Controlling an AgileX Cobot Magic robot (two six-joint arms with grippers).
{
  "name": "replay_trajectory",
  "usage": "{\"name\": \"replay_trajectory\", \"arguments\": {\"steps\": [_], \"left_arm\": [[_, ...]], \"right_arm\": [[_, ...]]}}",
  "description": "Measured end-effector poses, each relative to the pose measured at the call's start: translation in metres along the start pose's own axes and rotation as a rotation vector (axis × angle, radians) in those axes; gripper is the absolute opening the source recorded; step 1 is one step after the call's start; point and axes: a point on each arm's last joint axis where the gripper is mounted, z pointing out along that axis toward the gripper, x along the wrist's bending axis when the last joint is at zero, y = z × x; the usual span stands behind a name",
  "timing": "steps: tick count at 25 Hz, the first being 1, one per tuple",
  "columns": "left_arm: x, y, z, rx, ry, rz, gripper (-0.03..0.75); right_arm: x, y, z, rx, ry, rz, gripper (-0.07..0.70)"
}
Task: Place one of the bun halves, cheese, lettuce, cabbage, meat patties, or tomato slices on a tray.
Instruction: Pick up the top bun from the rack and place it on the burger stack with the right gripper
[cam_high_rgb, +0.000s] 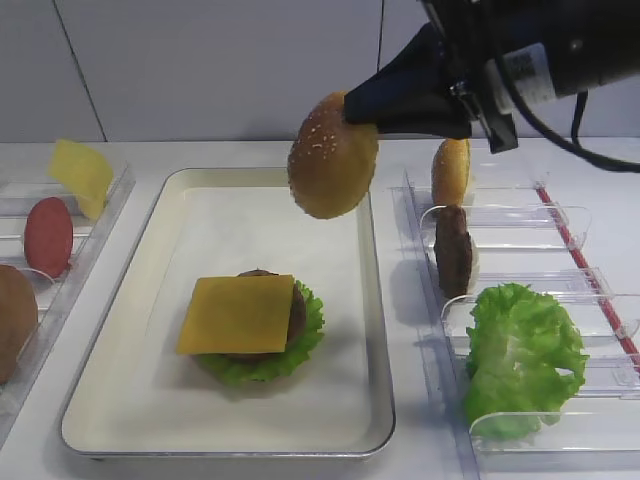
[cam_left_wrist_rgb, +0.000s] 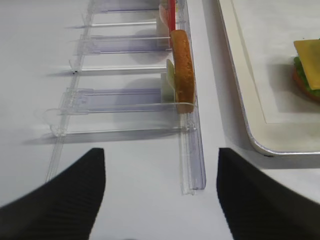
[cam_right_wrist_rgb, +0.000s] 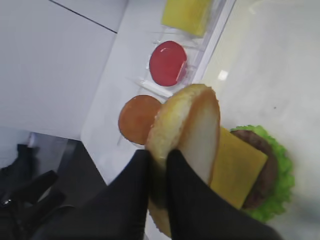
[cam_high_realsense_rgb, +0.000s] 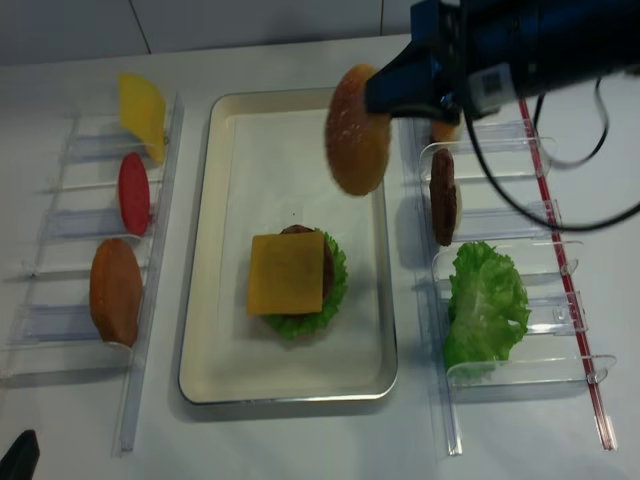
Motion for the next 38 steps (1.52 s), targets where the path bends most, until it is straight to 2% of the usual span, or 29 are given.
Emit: {"name": "replay_trajectory", "arguments": {"steps": [5,9,12,14,22,31,38], "left_arm": [[0.0,0.0,0.0,0.0,0.0,0.0,0.472],[0.0,0.0,0.0,0.0,0.0,0.0,0.472],[0.0,0.0,0.0,0.0,0.0,0.0,0.472],[0.0,0.0,0.0,0.0,0.0,0.0,0.472],[0.0,0.0,0.0,0.0,0.0,0.0,0.472],[0.0,0.0,0.0,0.0,0.0,0.0,0.472],[0.0,0.0,0.0,0.0,0.0,0.0,0.472]], "right_arm": [[-0.011,-0.02,0.007,-0.039,0.126,0.061,0.084],[-0.027,-0.029,0.018,-0.052,0.245,0.143,0.083],[-0.045,-0.031,0.03,-0.048,0.237,0.197,0.081],[-0.05,-0.034,0.039,-0.03,0.236,0.2,0.077],[-0.053,-0.055,0.076,0.095,0.253,0.208,0.077],[-0.061,-0.051,0.093,0.122,0.255,0.253,0.075],[-0.06,-0.049,0.103,0.139,0.262,0.262,0.074]]}}
